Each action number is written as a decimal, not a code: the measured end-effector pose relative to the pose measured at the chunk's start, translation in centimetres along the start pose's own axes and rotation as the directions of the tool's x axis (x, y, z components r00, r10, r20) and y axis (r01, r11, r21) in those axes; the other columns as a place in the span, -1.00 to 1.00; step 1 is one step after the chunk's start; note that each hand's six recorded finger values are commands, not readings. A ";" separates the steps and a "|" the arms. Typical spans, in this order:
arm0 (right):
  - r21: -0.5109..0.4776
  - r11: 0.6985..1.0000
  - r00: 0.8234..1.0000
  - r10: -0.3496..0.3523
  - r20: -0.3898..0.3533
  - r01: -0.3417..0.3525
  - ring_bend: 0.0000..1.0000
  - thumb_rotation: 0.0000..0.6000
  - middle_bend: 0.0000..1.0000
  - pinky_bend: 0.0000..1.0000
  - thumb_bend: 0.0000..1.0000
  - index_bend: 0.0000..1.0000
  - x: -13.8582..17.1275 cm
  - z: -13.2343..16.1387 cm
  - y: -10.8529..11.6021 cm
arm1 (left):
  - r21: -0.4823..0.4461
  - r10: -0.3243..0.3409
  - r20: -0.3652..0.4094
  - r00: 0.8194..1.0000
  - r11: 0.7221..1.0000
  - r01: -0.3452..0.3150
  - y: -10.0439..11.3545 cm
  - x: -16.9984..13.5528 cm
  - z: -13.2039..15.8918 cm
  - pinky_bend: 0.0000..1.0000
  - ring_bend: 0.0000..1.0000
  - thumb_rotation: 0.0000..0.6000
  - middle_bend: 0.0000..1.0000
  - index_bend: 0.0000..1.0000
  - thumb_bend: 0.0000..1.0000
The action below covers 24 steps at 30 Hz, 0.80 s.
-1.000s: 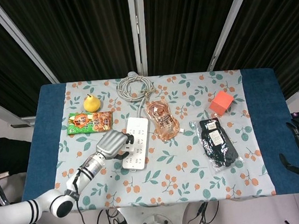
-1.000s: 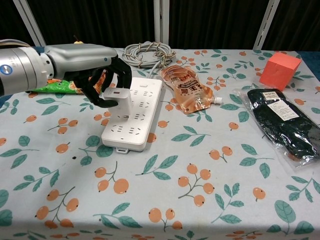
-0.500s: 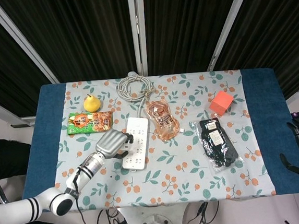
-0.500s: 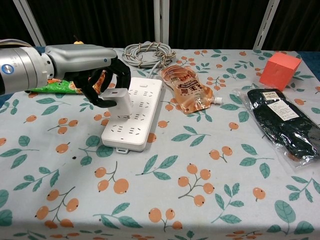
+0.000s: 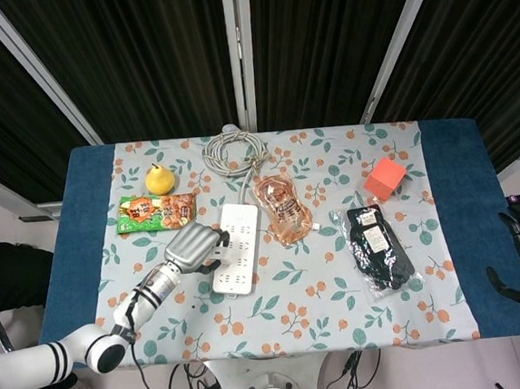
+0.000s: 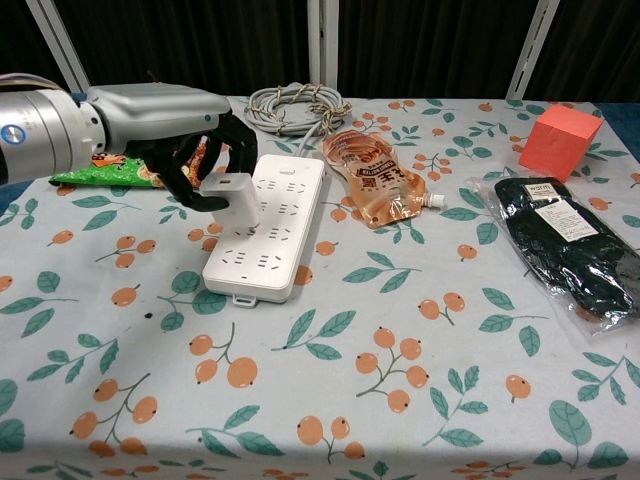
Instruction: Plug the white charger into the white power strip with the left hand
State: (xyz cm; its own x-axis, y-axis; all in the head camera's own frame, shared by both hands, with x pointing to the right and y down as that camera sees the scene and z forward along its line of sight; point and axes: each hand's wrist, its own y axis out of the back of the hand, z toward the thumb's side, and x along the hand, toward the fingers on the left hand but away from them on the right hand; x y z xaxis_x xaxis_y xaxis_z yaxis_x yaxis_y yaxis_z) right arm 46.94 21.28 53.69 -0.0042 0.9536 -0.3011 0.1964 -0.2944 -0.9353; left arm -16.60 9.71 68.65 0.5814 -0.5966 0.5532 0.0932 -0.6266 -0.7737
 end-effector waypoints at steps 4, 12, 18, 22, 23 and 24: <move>-0.001 1.000 1.000 0.000 0.002 0.000 -1.00 1.00 -1.00 -1.00 -0.45 -1.00 0.0 0.0 0.0 | 0.004 -0.009 0.000 1.000 1.000 0.009 -0.1 -0.1 0.0 0.30 0.08 1.00 0.44 0.27 0.11; -0.002 1.000 1.000 -0.002 0.001 0.002 -1.00 1.00 -1.00 -1.00 -0.46 -1.00 0.0 0.0 0.0 | 0.015 -0.004 -0.004 1.000 1.000 0.004 0.0 -0.2 -0.1 0.30 0.08 1.00 0.44 0.27 0.11; -0.001 1.000 1.000 -0.002 0.003 0.002 -1.00 1.00 -1.00 -1.00 -0.45 -1.00 0.1 -0.1 0.0 | 0.035 -0.013 -0.003 1.000 0.999 0.013 -0.2 -0.2 0.0 0.30 0.08 1.00 0.44 0.27 0.11; -0.002 1.000 1.000 -0.002 0.004 0.002 -1.00 1.00 -1.00 -1.00 -0.45 -1.00 0.1 -0.1 0.0 | 0.051 -0.019 0.001 1.000 0.999 0.019 -0.3 -0.2 0.2 0.30 0.08 1.00 0.44 0.27 0.11; -0.002 1.000 1.000 -0.003 0.004 0.003 -1.00 1.00 -1.00 -1.00 -0.45 -1.00 0.1 -0.1 0.0 | 0.053 -0.021 0.002 1.000 0.998 0.021 -0.3 -0.2 0.2 0.30 0.08 1.00 0.44 0.27 0.11; -0.002 1.000 1.000 -0.004 0.004 0.004 -1.00 1.00 -1.00 -1.00 -0.45 -1.00 0.1 -0.1 0.0 | 0.055 -0.022 0.002 1.000 0.998 0.022 -0.3 -0.2 0.2 0.30 0.08 1.00 0.44 0.27 0.11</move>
State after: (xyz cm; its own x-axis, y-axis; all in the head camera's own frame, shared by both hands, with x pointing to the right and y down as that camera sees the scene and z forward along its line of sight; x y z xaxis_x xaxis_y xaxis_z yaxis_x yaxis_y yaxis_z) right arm 47.04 21.41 53.67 -0.0090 0.9544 -0.2985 0.1986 -0.2909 -0.9359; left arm -16.56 10.12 68.67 0.5811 -0.5813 0.5696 0.1507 -0.6109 -0.7772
